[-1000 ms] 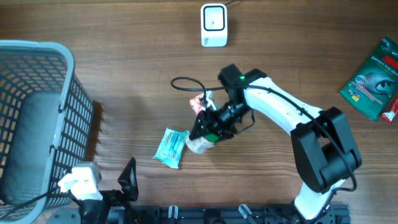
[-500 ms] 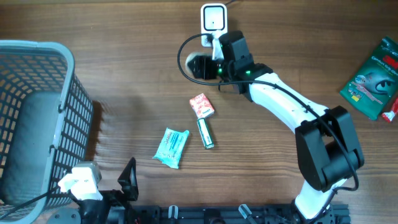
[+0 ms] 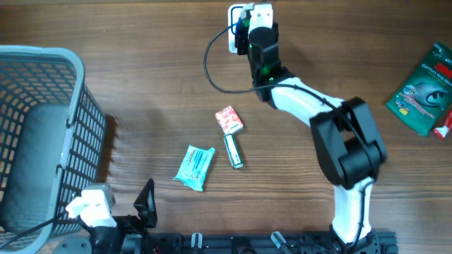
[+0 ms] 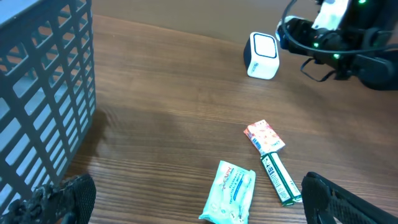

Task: Scan the item barcode
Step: 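Carry the bottle to the right edge and release it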

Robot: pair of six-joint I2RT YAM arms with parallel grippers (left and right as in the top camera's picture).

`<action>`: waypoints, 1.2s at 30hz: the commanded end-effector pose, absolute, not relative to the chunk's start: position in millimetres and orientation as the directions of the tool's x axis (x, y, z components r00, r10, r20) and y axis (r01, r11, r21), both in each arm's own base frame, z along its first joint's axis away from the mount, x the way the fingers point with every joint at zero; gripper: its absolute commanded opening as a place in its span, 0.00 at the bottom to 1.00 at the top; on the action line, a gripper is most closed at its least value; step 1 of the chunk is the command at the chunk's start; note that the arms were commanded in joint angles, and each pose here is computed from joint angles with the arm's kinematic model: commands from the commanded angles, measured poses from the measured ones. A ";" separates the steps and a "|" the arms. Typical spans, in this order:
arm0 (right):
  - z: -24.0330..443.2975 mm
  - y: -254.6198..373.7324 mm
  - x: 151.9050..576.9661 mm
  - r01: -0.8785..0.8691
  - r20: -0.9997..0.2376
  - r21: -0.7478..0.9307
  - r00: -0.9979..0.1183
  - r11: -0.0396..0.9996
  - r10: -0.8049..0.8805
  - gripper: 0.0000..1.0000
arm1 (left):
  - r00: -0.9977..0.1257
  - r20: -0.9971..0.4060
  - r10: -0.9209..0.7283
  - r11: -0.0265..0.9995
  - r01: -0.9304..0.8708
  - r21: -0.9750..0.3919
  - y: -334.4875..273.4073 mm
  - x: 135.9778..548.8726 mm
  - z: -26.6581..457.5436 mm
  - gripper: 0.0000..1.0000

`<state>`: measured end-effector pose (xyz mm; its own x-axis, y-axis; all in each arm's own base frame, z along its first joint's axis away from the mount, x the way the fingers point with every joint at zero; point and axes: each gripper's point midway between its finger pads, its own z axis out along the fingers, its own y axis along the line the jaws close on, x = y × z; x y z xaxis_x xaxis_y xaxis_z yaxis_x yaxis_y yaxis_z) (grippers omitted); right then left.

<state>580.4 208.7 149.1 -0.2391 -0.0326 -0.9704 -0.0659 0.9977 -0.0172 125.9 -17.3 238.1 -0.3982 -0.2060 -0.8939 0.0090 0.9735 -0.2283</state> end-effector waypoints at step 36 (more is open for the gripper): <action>51.3 -194.7 481.8 0.685 -0.369 0.268 -0.577 0.678 0.729 0.83 | -0.393 -0.895 -0.213 0.971 0.017 -0.239 -19.2 125.3 239.2 1.00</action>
<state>476.8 -197.8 56.7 -0.5748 0.7235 -0.3823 0.6899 0.6797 0.2490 125.9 -17.3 238.2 -0.3978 -0.2060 -0.8940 0.0091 0.9735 -0.2283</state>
